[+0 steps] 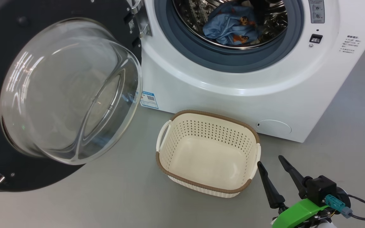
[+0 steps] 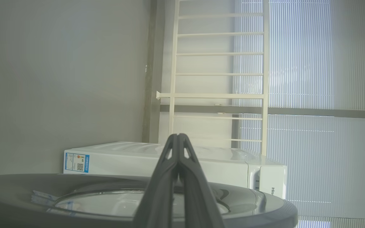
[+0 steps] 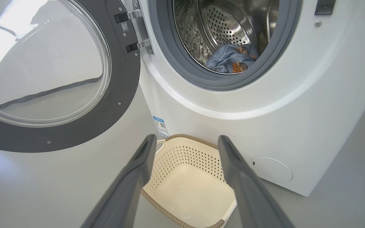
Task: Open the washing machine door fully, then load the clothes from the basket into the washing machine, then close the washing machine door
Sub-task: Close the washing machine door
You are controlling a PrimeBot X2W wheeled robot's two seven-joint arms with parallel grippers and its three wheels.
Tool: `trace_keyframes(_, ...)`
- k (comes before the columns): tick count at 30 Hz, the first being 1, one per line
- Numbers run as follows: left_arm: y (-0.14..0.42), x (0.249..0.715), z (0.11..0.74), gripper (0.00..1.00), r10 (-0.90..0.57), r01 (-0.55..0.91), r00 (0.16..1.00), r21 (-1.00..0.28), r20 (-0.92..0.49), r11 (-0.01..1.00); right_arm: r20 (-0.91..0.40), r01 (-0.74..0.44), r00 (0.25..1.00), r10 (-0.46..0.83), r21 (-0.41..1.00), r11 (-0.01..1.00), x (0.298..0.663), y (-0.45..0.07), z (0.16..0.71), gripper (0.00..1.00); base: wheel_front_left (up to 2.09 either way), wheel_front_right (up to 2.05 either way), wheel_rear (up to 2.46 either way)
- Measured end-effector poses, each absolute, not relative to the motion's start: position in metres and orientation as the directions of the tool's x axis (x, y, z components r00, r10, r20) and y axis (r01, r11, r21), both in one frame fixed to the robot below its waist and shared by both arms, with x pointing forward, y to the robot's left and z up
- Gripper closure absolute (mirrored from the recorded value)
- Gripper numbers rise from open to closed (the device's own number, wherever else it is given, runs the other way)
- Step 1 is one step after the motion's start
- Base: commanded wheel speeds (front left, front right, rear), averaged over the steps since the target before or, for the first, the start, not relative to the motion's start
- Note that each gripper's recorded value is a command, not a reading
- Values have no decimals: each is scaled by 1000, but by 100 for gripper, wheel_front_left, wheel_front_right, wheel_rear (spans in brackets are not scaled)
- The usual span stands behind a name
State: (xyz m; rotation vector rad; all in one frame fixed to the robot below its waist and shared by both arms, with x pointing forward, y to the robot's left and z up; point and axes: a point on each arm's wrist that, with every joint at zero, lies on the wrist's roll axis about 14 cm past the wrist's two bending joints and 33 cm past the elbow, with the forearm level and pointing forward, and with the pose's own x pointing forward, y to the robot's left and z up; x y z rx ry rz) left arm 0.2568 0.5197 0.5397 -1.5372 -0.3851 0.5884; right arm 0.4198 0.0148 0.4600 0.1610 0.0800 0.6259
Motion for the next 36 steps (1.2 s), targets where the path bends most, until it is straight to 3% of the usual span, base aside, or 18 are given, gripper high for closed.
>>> trace_keyframes(10, 490, 274, 548, 100, 415, -87, 905, -996, -94, -35, -15, -589, 800, 599, 164, 791, 418, 19, 466, 0, 0, 0, 0)
trace_keyframes(21, 471, 270, 547, 100, 310, -57, 949, -998, -63, -29, -1, -587, 804, 594, 154, 795, 417, 17, 473, 0, 0, 0, 0)
trace_keyframes(36, 401, 266, 532, 100, 81, -64, 995, -998, -63, 20, 10, -582, 809, 588, 155, 798, 411, 16, 479, 0, 0, 0, 0)
